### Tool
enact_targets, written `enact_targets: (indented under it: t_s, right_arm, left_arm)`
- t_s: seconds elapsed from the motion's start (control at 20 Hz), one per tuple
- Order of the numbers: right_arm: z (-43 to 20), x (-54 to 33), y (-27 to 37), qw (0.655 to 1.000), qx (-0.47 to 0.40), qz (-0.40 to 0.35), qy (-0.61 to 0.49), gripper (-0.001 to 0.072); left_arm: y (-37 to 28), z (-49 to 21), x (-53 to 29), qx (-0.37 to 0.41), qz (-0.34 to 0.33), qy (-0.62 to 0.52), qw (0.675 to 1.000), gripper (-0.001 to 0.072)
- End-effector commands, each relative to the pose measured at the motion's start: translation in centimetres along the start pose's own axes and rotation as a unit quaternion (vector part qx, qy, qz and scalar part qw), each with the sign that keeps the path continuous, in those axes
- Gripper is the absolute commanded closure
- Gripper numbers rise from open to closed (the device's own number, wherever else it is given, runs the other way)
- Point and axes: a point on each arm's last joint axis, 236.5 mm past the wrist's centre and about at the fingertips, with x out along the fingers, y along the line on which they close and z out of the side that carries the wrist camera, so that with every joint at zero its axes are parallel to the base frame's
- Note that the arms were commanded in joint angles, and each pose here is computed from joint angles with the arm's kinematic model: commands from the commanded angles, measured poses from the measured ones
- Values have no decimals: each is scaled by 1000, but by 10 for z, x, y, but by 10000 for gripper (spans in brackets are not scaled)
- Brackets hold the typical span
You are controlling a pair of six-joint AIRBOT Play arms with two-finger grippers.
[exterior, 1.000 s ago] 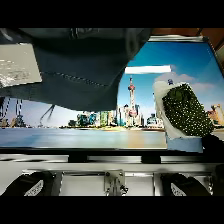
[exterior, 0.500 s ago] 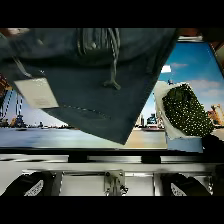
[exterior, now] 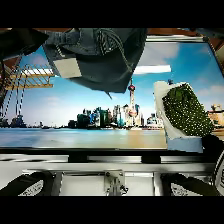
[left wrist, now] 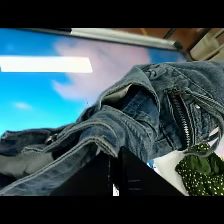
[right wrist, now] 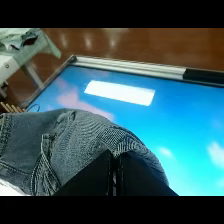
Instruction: Fold the shirts.
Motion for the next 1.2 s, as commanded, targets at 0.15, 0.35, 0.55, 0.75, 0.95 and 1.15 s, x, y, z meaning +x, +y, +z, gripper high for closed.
enact_targets:
  t_s: [0.15,0.35,0.55,0.75,0.95,1.15]
  right_arm:
    - [-189,-14,-14,941,16,17,338,620]
    - [-308,-54,-4,872,87,47,480,620]
    - [-358,-86,25,823,161,87,537,620]
    - [-371,-101,30,797,182,87,569,620]
    - [-370,-98,29,801,182,85,563,620]
    - [-368,-90,25,811,183,78,550,620]
  left_arm:
    - [65,-193,15,2,82,282,956,663]
    - [99,-339,-33,-78,133,400,904,663]
    - [78,-407,-84,-146,113,453,872,659]
    - [62,-456,-124,-185,96,540,816,296]
    - [65,-438,-115,-186,99,517,829,76]
    - [62,-449,-120,-192,99,531,820,35]
